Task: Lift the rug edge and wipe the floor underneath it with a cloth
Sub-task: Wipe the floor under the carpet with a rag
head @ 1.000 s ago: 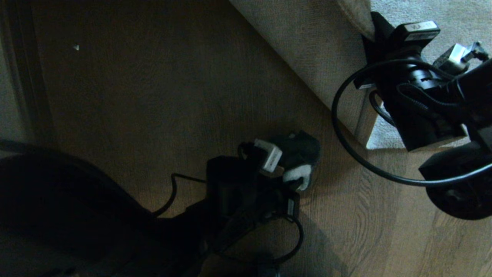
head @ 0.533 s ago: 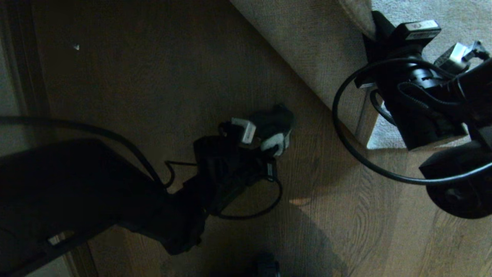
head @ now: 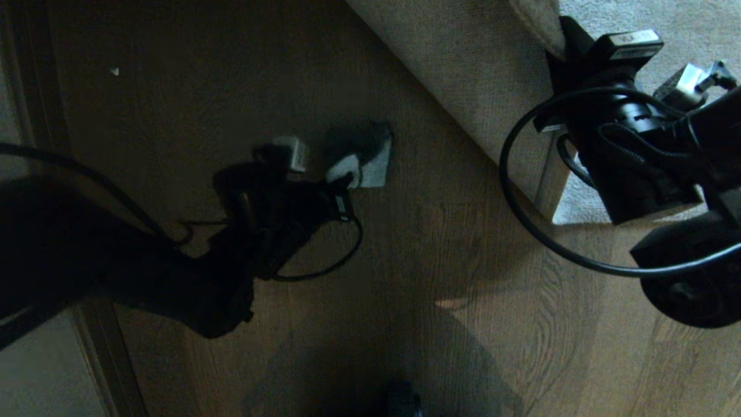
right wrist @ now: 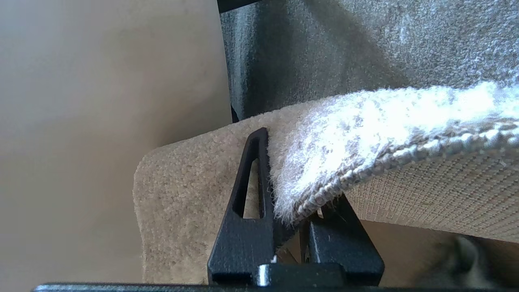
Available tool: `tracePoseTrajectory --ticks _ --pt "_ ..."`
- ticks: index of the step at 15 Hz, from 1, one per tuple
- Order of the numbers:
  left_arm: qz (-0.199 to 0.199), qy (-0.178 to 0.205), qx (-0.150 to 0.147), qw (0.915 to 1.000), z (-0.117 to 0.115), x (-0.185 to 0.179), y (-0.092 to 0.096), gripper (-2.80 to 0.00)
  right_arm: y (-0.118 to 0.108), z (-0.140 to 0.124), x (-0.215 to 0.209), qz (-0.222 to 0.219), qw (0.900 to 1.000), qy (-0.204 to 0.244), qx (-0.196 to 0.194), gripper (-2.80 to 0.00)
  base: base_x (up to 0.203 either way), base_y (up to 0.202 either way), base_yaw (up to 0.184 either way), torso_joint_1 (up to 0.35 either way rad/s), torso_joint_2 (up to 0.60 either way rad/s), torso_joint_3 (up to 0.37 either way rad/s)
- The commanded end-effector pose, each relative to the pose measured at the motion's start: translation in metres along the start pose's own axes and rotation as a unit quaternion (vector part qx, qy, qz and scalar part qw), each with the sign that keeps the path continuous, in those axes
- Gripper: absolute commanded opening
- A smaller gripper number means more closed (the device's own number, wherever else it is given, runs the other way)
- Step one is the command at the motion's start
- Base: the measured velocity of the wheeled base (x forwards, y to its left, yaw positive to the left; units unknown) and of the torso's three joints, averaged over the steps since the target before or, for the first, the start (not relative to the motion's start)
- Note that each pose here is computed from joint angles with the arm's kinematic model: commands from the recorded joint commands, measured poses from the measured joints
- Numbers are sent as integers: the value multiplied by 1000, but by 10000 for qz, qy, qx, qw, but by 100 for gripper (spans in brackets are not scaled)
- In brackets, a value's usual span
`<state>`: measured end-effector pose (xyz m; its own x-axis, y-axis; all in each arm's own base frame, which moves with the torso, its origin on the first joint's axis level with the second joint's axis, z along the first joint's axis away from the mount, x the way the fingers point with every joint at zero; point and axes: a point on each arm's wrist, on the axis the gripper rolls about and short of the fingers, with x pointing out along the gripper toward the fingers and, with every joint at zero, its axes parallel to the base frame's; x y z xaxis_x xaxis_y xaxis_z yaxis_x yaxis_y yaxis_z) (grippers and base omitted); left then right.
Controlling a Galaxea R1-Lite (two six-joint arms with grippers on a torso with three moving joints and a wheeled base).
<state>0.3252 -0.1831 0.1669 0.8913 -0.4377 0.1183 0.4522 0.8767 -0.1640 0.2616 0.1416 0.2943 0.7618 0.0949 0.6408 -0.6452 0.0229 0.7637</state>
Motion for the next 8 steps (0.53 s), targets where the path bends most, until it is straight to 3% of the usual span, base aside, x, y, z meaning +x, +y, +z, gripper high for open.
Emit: tracePoseTrajectory --ticks 1,6,8 --pt "460 -360 39 9983 27 -11 29 -280 5 2 -2 200 9997 -75 94 -280 0 0 0 0 0 0" --pt "1648 -590 213 9843 57 -56 102 -280 6 3 -4 169 9998 -74 -8 -280 0 0 0 0 0 0" --pt "2008 -569 259 9776 62 -81 118 -280 8 4 -5 189 9998 -82 -8 -280 0 0 0 0 0 0"
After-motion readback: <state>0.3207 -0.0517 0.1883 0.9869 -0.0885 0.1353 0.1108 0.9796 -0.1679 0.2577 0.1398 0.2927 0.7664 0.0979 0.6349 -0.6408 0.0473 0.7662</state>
